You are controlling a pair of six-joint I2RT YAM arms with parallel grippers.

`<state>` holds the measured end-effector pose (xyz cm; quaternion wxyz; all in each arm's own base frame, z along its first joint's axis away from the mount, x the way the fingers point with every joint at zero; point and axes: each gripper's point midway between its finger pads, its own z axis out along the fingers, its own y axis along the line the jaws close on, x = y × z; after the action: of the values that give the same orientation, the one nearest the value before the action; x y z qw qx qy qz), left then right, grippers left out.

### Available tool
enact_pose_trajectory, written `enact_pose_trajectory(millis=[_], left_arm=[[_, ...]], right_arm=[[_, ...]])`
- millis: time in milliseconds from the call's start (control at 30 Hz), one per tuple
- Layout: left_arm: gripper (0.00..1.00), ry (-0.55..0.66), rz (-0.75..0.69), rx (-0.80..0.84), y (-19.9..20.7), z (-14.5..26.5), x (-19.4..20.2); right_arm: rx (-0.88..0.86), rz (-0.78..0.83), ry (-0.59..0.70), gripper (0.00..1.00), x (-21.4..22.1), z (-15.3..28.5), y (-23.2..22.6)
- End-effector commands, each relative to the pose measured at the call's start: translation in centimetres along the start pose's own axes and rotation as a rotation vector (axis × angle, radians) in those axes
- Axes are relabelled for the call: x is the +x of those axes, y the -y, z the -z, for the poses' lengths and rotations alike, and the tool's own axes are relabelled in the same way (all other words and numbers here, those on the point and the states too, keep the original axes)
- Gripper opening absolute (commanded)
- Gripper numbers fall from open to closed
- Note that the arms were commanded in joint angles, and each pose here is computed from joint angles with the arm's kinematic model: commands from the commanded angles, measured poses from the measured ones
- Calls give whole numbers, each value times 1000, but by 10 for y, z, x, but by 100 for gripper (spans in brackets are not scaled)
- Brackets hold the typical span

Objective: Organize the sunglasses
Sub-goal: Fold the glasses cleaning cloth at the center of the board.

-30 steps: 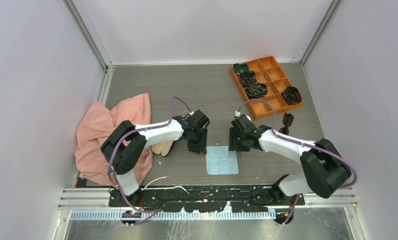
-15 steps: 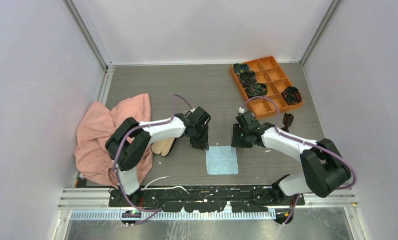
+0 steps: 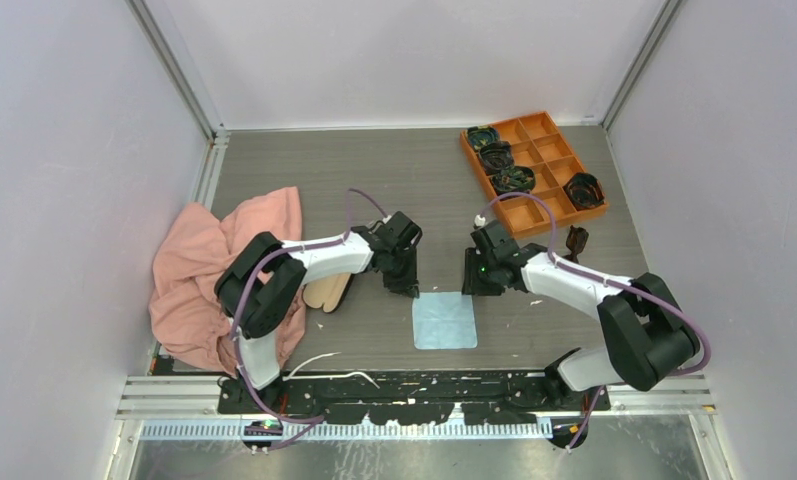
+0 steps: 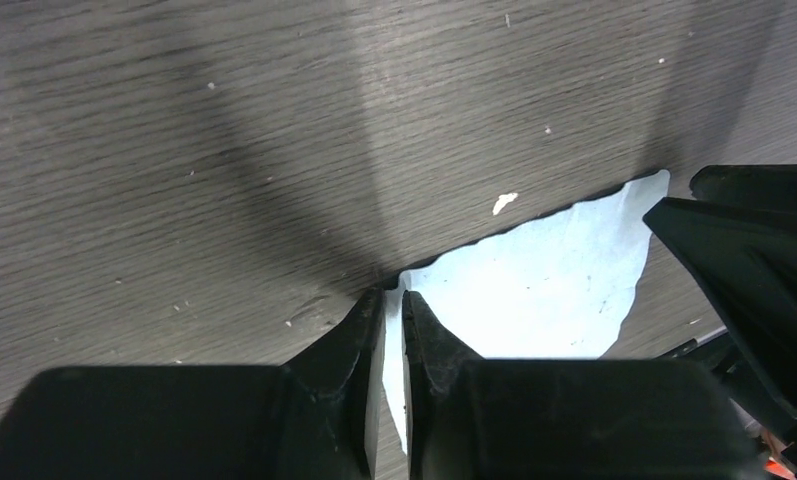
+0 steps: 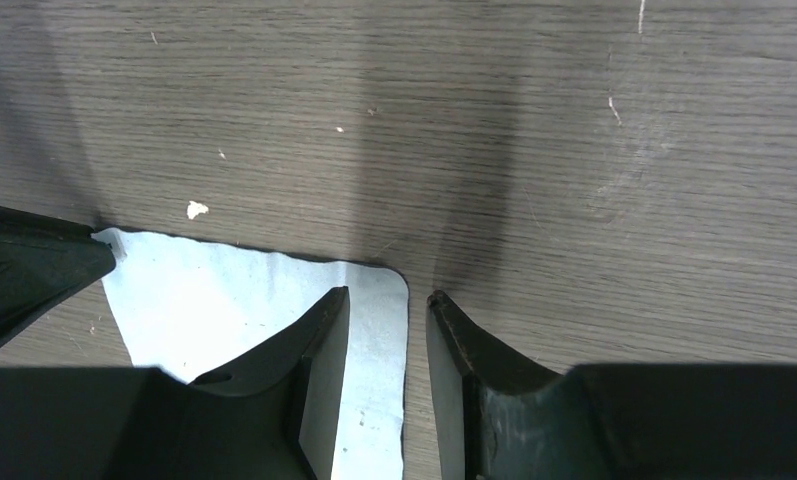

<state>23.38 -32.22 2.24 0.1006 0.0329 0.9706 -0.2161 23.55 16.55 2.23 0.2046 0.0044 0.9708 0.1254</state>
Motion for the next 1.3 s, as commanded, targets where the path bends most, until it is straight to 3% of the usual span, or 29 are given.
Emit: enact_pose_trajectory(millis=[0,300,567,1067,1267], left_arm=[[12,-19,6,-14,-5,-12,1],[1,-11,1,-17,-4,-8,-1],[1,-11,-6,0,1,-4,-2],[1,-12,-24,63,13,1,-3],[1,2,-27,109,22,7,-4]], right_arm=[[-28,14,13,40,-9,2,-7],[-38,22,-9,35,-5,0,-9],[-39,37,-49,31,-1,-6,-9],[-24,32,-55,1,-3,-8,-9],[-19,35,-57,1,-1,-7,-7]])
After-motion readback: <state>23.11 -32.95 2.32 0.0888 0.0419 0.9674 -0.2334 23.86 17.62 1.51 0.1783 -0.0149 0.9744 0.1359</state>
